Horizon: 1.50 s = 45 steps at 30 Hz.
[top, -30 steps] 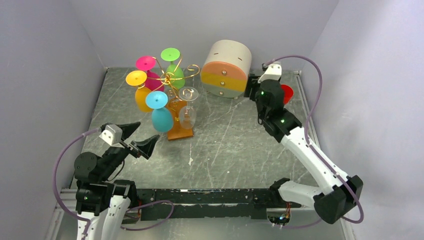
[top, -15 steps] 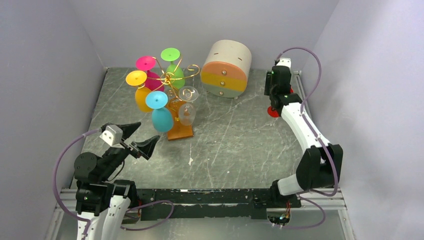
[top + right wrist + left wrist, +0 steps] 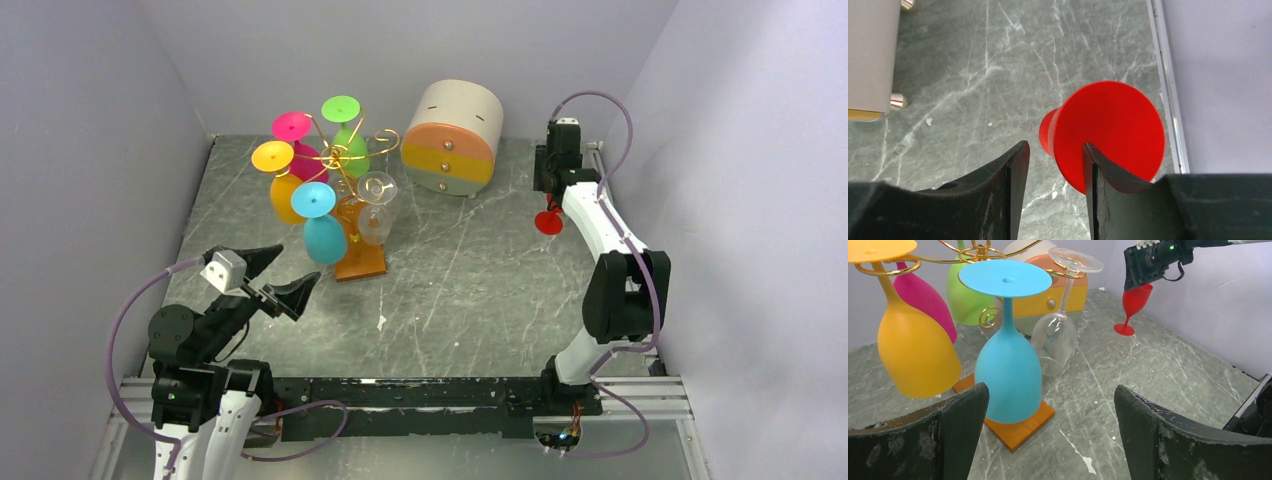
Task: Place the wine glass upside down on the wine glass rack
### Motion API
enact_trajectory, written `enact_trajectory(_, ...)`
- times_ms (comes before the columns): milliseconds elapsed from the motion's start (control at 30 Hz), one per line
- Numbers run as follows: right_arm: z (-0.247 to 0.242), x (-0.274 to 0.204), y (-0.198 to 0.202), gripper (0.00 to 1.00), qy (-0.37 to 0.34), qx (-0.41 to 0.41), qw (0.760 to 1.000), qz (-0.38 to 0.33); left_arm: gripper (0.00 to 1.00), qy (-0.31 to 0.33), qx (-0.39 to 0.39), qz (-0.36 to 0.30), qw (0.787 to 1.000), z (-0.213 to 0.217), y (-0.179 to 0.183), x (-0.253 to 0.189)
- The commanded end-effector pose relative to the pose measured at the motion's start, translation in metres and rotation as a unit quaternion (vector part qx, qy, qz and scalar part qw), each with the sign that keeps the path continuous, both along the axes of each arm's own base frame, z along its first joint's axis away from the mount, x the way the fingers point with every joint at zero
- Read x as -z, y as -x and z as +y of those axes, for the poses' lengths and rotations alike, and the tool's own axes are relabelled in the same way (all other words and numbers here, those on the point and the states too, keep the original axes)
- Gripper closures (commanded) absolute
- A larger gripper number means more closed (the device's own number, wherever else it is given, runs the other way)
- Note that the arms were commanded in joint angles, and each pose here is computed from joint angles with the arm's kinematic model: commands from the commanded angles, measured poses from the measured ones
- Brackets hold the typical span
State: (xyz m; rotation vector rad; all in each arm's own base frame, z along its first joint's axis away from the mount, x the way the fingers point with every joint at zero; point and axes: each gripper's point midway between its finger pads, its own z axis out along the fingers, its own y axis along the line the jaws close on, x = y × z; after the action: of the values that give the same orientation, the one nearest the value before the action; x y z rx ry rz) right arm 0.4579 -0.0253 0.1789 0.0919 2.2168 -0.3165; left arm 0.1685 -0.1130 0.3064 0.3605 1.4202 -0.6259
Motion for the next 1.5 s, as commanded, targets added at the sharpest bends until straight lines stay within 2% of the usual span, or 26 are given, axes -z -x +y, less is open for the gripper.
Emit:
enact_trajectory(0,0.003,0.001,-0.005,0.55,-0.009,-0.015,1.000,0.008,0.01,-0.005,0.004,-0.012,1.000,-0.001,0.003,-0.002)
enact_trajectory(167,0.006,0.007,-0.003,0.60,-0.015,-0.020,1.000,0.018,0.01,-0.006,0.007,-0.013,1.000,-0.002,0.003,-0.002)
enact_trajectory(733,0.014,-0.013,0.012,1.00,-0.045,-0.020,0.999,0.005,0.01,0.000,0.002,-0.017,1.000,0.000,0.004,-0.006)
enact_trajectory(1167,0.051,-0.051,0.047,1.00,-0.104,-0.042,0.993,-0.027,0.01,0.014,-0.001,-0.072,0.997,0.001,0.010,-0.022)
enact_trajectory(1300,0.068,-0.053,0.068,1.00,-0.107,-0.052,0.993,-0.018,0.00,-0.013,0.033,-0.113,0.993,-0.008,0.020,-0.027)
enact_trajectory(1467,0.117,-0.063,0.093,1.00,-0.145,-0.118,0.982,-0.014,0.02,-0.058,0.054,-0.173,0.982,-0.012,0.035,-0.045)
